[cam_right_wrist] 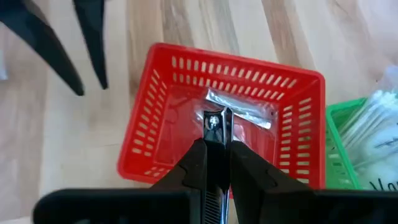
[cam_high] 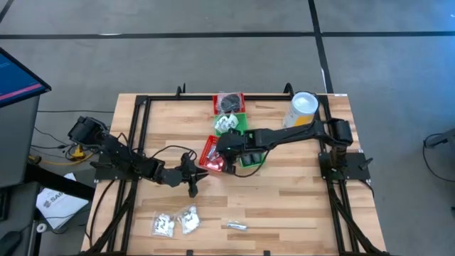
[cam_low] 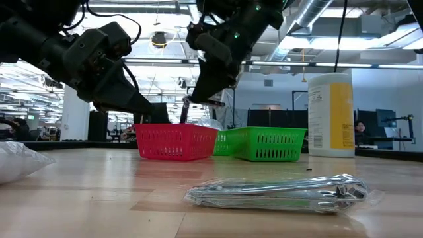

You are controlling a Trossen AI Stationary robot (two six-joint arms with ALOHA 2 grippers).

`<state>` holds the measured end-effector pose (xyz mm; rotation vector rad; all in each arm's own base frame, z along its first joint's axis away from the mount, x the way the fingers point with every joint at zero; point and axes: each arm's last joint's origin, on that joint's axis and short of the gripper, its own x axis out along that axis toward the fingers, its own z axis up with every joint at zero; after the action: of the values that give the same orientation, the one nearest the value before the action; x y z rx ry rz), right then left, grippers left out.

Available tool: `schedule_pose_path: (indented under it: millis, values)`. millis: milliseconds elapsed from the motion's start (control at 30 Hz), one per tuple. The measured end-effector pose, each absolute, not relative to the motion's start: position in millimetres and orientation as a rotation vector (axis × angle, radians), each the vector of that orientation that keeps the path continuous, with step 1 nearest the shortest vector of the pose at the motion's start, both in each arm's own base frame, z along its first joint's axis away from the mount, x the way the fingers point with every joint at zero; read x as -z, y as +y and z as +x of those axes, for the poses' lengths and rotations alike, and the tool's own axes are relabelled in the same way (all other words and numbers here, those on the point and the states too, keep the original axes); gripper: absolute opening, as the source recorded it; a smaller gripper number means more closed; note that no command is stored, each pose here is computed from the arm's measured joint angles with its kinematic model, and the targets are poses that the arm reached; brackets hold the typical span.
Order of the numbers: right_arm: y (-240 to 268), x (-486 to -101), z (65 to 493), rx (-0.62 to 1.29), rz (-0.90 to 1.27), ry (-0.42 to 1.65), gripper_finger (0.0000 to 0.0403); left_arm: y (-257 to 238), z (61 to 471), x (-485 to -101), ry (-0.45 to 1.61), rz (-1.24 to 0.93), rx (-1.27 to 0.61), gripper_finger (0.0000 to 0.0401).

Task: Pick & Place Travel size toiletries
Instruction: Put the silver nail cutter into the bottom red bin

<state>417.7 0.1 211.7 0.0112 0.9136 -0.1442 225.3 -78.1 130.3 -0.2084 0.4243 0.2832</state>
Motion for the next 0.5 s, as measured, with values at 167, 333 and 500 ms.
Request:
schedule_pose_path:
  millis: [167, 333, 500]
  values:
    - [-4.7, -209.1, 419.0, 0.155, 0.017, 0.912, 0.0036, -78.1, 225.3, -130.3, 0.424, -0.209, -0.283, 0.0058]
    - [-8.0, -206.9, 422.0, 0.162, 0.021, 0.895, 0.0062, -78.1, 225.3, -130.3, 0.424, -0.209, -0.284, 0.0058]
    - [-14.0, -205.6, 428.0, 0.172, 0.023, 0.848, 0.0094, -78.1, 225.3, -130.4, 0.423, -0.21, -0.285, 0.0058]
